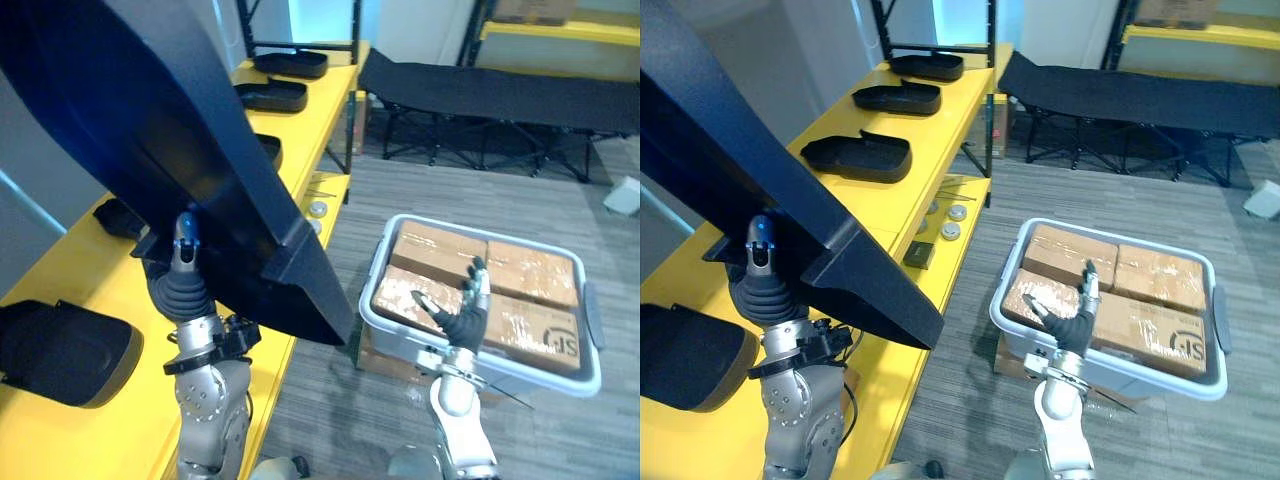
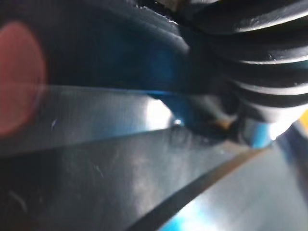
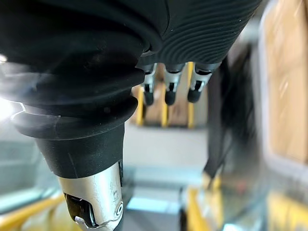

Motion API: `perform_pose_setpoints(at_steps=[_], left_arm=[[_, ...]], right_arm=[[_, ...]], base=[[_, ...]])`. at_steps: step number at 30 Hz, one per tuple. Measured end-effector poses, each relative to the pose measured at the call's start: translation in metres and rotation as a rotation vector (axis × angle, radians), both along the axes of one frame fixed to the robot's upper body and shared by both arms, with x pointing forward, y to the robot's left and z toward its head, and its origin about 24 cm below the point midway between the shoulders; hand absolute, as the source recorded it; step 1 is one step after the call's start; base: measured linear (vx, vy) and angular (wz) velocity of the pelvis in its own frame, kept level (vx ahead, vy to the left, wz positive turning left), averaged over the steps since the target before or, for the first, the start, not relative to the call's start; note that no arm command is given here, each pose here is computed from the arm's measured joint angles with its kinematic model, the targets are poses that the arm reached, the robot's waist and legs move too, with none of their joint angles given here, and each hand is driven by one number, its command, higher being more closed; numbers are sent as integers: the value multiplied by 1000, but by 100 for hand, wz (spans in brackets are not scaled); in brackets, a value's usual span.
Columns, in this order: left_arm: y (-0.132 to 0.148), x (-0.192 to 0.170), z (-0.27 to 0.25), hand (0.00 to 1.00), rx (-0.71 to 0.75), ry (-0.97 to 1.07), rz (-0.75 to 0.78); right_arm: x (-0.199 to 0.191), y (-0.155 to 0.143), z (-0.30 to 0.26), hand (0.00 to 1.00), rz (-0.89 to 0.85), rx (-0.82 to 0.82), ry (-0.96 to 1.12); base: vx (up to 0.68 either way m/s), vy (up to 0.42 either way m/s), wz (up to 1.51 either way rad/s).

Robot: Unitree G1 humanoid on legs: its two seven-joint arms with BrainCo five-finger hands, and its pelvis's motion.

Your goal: Walk over and take plastic housings, then place them on the shelf

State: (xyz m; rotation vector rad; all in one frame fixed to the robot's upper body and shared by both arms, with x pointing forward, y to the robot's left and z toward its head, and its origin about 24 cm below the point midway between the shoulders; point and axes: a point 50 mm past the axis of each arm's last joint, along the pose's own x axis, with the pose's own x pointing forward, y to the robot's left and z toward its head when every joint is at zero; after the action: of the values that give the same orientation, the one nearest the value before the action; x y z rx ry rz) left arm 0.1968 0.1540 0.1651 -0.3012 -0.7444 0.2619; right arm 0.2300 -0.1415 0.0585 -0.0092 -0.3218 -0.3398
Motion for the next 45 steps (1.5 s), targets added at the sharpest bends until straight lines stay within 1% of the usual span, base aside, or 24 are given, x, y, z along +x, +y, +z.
perform_pose_setpoints(at_steps=[3,5,7,10,12,13,16,20,22,23,25,30,33,36,40,42,45], left_arm=[[7,2,-3,100,2,26,45],[4,5,2,100,12,7,32],[2,4,1,100,-10,10,22],[5,-2,8,100,-33,-27,35],[13,-15,3,100,-95,4,66],[19,-22,-5,100,-129,46,79],[28,-27,-16,100,-173,89,95],[39,-30,-18,100,-152,56,153],[38,-26,-17,100,-147,49,144],[36,-22,-18,100,-139,49,127],[32,-16,-21,100,-99,74,107],[23,-7,-25,100,-45,87,31],[26,-6,-31,100,-12,117,28],[32,-5,-33,100,37,135,44],[28,-1,-36,100,165,167,37],[20,6,-33,100,225,171,-29],[13,10,-29,100,235,151,-72]], right_arm=[[5,4,9,0,56,-33,-46],[1,4,15,0,60,-31,-81],[-2,-2,25,0,56,-68,-130],[-7,-4,57,0,80,-111,-289],[-7,-4,71,0,92,-115,-365],[-7,-3,73,0,93,-104,-370],[-8,-9,70,0,65,-88,-352],[-1,-20,71,0,31,-106,-352],[1,-29,67,0,1,-117,-330],[-1,-35,63,0,-32,-108,-310],[-5,-39,56,0,-51,-86,-281],[-6,-42,45,0,-78,-75,-210],[1,-38,33,0,-83,-44,-152],[9,-27,35,0,-55,-8,-167],[4,-33,31,0,-73,-10,-150],[-5,-35,29,0,-93,10,-145],[-16,-33,42,0,-106,21,-204]], base=[[143,-306,123],[97,-475,202],[63,-362,159],[-15,-452,93],[-82,-356,97],[-124,-352,108],[-120,-249,141],[-120,-140,83],[-137,-23,38],[-191,40,67],[-174,131,76],[-24,273,87],[32,446,53],[-4,477,23],[-74,321,20],[-127,143,83],[-14,-49,87]])
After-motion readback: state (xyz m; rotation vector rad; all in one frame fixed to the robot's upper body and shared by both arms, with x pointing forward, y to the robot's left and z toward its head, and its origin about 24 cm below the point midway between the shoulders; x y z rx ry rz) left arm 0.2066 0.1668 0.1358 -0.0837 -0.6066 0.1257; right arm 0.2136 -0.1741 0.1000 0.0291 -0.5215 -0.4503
